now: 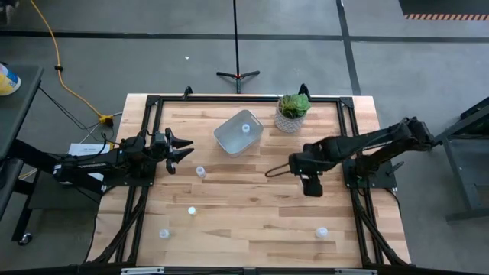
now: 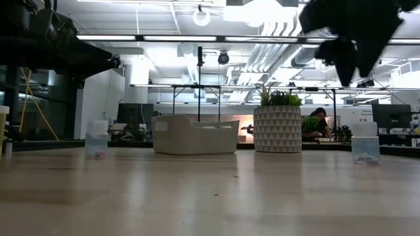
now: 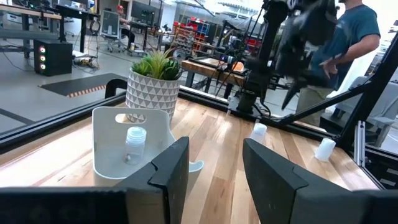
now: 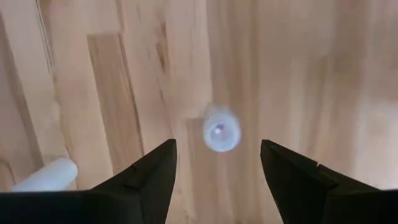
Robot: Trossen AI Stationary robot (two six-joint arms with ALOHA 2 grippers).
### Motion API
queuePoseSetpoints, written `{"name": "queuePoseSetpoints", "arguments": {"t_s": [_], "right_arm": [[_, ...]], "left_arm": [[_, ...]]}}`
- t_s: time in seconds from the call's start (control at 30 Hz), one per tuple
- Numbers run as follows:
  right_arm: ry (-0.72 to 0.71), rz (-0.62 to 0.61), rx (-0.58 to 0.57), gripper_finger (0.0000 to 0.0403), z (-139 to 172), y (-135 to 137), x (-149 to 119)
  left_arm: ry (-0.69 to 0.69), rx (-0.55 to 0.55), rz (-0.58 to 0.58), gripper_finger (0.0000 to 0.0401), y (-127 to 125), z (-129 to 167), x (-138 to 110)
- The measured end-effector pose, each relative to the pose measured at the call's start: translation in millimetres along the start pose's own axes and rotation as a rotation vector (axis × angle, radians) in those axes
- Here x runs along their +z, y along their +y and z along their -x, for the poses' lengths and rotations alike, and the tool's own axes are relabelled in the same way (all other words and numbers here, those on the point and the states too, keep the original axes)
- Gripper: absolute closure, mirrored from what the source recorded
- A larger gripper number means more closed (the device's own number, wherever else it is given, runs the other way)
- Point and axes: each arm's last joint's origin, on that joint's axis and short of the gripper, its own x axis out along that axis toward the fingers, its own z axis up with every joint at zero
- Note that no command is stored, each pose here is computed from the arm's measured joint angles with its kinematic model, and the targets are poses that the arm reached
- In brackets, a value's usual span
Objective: Pick and place pill bottles into a basket
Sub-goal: Put the transparent medicine bottle into the gray bin
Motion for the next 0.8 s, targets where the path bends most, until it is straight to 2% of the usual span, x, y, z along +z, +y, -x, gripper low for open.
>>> {"name": "queuePoseSetpoints", "arguments": {"t_s": [0.37,0.5,0.8], "right_arm": [[0.013,-0.141,0.013,0.0175,-54,-5,-18],[0.024,-0.156,0.009,0.018,-62,-7,-23],[-0.051,-0.134,-0.036,0.0181,-63,-8,-18]], "left_arm": [[0.0,0.0,0.0,0.0217,0,0,0],[0.0,0.0,0.0,0.0217,0,0,0],[0.0,-0.001,0.0,0.0217,0,0,0]]}}
